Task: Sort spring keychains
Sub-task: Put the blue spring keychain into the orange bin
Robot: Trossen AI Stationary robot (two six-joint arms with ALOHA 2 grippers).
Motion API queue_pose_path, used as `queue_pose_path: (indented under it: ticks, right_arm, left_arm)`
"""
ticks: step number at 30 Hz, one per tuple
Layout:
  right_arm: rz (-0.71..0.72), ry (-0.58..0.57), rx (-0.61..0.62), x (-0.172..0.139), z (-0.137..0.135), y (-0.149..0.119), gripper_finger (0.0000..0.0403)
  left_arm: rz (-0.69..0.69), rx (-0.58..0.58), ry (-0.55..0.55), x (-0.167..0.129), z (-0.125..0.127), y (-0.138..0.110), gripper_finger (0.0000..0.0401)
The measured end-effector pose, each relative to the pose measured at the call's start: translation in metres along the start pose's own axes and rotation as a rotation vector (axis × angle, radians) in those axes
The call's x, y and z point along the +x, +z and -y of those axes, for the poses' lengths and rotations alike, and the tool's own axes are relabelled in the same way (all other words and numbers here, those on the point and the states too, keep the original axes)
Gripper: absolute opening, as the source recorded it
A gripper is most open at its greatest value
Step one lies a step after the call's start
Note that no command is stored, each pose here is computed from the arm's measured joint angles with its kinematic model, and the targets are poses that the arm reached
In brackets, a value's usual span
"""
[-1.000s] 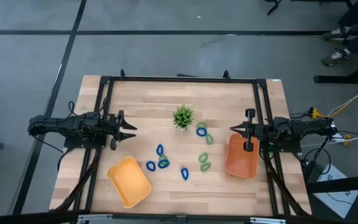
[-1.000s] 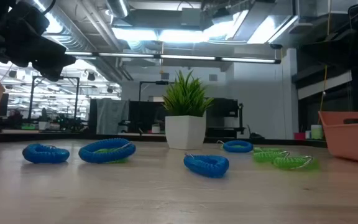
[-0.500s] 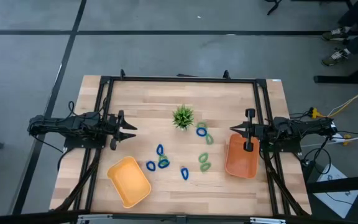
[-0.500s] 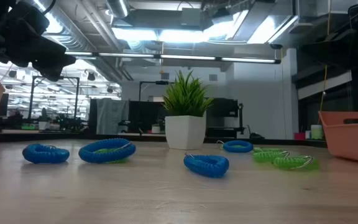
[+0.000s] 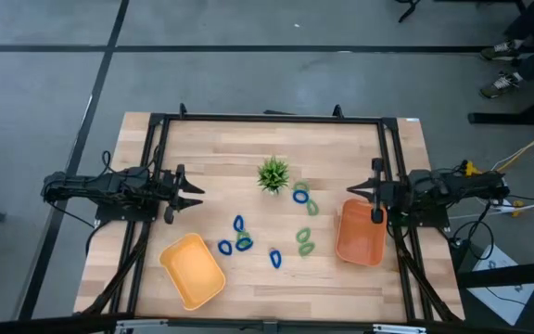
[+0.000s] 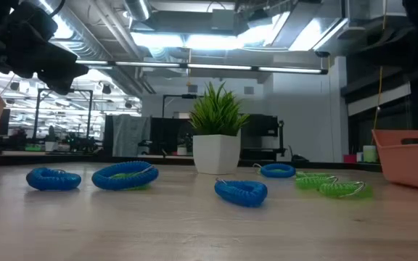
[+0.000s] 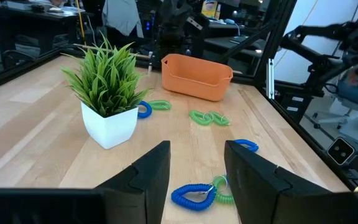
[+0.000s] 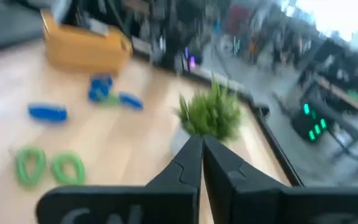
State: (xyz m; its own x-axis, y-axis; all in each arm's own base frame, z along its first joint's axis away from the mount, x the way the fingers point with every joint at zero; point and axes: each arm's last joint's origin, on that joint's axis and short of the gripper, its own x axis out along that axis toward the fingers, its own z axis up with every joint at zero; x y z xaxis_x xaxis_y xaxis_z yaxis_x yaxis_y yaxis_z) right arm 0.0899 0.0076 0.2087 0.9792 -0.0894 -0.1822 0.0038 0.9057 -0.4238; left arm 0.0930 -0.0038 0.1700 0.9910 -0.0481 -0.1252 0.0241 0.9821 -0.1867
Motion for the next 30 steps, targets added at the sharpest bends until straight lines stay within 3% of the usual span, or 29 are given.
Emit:
queue_pose_path:
  ticks: [7, 17, 24, 30]
  right_arm:
    - [-0.202, 0.058, -0.053, 0.013, 0.014, 0.041, 0.0016]
    - [-0.351, 0.182, -0.127, 0.075, 0.004, 0.088, 0.0016]
    - [-0.465, 0.244, -0.174, 0.116, -0.013, 0.091, 0.0016]
    - [-0.508, 0.272, -0.245, 0.130, -0.020, 0.082, 0.0016]
  left_arm:
    - [0.000, 0.000, 0.000, 0.000, 0.000, 0.000, 0.0148]
    - [0.000, 0.000, 0.000, 0.000, 0.000, 0.000, 0.0148]
    - [-0.001, 0.000, 0.000, 0.000, 0.000, 0.000, 0.0148]
    - [0.000, 0.000, 0.000, 0.000, 0.000, 0.000, 0.0148]
